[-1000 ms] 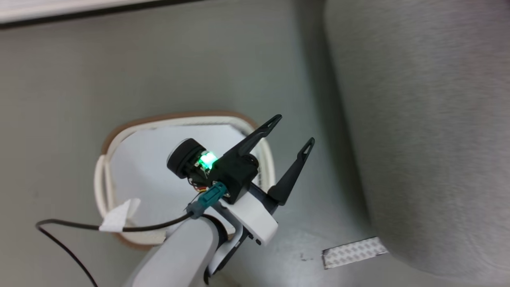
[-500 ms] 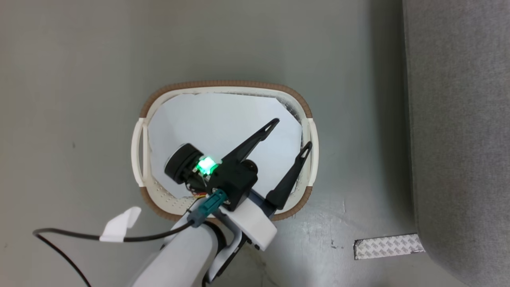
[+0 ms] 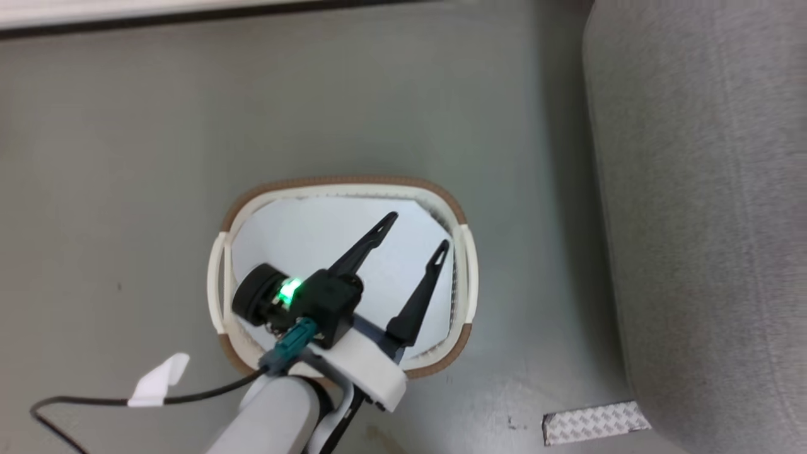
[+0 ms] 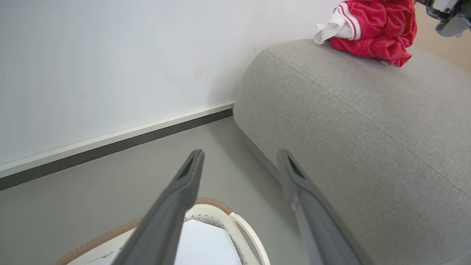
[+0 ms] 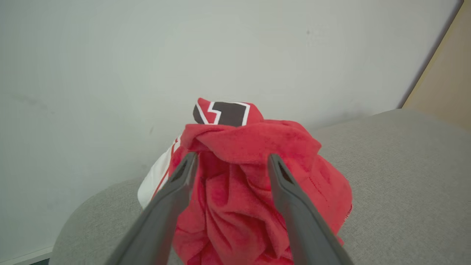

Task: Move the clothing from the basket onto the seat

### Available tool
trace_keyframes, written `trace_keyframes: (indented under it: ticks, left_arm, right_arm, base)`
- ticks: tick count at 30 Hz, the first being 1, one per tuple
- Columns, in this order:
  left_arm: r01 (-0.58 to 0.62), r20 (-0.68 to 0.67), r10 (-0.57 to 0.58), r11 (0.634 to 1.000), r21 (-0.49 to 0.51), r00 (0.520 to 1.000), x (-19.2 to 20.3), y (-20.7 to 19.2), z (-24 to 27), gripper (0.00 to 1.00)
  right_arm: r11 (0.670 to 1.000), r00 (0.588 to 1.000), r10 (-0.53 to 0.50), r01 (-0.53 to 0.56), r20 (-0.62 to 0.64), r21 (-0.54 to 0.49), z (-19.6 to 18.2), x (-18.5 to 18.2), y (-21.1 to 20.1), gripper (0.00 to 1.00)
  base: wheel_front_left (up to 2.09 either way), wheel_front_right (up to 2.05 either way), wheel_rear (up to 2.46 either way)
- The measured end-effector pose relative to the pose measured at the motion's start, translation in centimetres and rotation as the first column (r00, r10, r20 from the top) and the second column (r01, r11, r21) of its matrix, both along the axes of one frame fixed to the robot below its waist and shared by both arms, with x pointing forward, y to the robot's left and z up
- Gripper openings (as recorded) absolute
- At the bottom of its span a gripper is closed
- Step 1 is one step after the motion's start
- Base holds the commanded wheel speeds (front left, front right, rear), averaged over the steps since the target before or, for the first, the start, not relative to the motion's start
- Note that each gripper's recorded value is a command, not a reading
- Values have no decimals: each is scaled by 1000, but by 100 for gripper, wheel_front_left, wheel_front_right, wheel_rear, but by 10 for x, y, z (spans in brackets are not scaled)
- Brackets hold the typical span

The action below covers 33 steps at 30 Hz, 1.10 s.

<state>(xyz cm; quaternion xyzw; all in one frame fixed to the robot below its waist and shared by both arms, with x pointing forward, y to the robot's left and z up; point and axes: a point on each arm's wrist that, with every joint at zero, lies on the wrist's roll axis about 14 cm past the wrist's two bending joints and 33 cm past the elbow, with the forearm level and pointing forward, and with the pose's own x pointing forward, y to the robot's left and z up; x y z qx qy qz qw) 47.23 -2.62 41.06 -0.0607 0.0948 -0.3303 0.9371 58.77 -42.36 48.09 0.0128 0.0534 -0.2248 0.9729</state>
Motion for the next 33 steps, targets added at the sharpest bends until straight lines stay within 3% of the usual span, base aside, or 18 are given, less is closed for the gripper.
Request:
trace_keyframes:
  ticks: [8, 16, 23, 33]
  left_arm:
    - [-122, 52, 124, 992, -41, 991, -14, 29, 32, 100]
    - [-316, 92, 320, 947, -50, 943, -46, 90, 56, 100]
    - [-458, 141, 460, 888, -51, 877, -83, 144, 77, 100]
    - [-587, 189, 589, 807, -71, 786, -123, 196, 94, 100]
  right_arm:
    - [986, 988, 137, -128, 76, -108, 45, -38, 32, 100]
    - [972, 944, 233, -218, 235, -89, 81, -102, 75, 100]
    - [962, 910, 274, -264, 310, -73, 87, -160, 114, 100]
    - [942, 890, 322, -336, 323, -11, 63, -214, 176, 100]
  base:
    - [0, 0, 0]
    - [0, 0, 0]
    - [0, 0, 0]
    - [0, 0, 0]
